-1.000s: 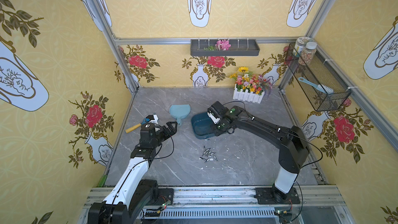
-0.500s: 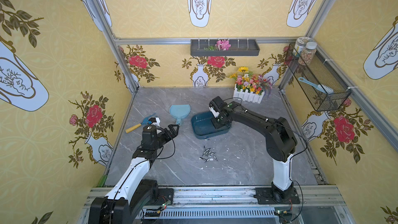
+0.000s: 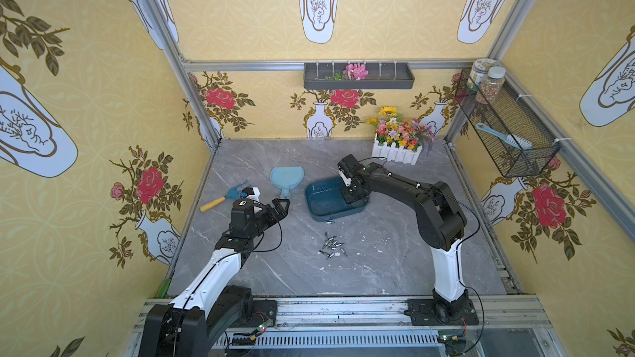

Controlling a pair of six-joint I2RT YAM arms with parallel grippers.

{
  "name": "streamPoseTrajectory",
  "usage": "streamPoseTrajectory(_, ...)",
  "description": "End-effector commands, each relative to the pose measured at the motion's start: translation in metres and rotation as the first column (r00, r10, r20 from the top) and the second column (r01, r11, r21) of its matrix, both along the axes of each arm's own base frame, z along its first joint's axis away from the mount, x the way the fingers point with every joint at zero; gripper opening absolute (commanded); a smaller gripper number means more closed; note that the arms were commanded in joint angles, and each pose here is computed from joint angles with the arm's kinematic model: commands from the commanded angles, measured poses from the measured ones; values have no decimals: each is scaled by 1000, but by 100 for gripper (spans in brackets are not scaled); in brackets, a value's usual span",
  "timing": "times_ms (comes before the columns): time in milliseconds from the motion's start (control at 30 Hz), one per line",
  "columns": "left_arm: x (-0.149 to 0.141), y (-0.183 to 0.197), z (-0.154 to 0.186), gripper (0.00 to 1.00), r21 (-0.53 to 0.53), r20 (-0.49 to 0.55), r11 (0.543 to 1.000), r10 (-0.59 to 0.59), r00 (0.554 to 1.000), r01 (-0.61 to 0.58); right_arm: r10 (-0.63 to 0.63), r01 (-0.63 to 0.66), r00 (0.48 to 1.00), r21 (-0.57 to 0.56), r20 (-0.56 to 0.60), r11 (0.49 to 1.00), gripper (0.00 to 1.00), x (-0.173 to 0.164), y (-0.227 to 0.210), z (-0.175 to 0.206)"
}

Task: Put the bit on the desktop into the storage box
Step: Place the screwdriver bit in the storage box, then pick up the screwdriver bit from the center of the board.

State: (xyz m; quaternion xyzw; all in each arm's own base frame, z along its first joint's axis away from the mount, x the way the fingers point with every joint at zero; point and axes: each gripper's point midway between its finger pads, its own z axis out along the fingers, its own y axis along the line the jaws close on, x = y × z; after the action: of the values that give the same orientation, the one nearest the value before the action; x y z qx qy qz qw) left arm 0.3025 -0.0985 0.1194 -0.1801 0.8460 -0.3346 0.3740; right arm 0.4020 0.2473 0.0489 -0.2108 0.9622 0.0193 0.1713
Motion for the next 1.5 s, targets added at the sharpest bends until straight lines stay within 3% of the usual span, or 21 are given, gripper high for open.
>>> streamPoseTrajectory(0, 2, -4, 4, 100, -12, 22, 1000, -11, 1000, 11, -15, 15, 1000, 4, 21, 1000, 21, 6, 1, -2)
streamPoseTrajectory(233, 2, -7, 7, 100, -13, 30, 1000, -18, 999, 19, -12, 11, 999, 22, 31, 1000, 40, 6, 3, 6)
streamPoseTrajectory(567, -4, -15, 25, 100, -34, 87, 998, -54, 995, 57, 12, -21, 995, 85, 102, 996, 49, 0, 4, 51)
streamPoseTrajectory(833, -14, -21, 38, 100, -27, 122, 997, -64, 990, 68, -25, 1, 984, 132, 177, 991, 59, -15, -25, 89)
streamPoseTrajectory(1133, -26, -50, 24, 100, -33, 33, 989, -140, 990, 141, -106, 71, 977, 188, 186, 980, 74, -38, -71, 107)
streamPoseTrajectory(1467, -39, -107, 0, 100, -17, -67, 959, -283, 957, 282, -172, 123, 966, 243, 191, 962, 100, -51, -109, 109)
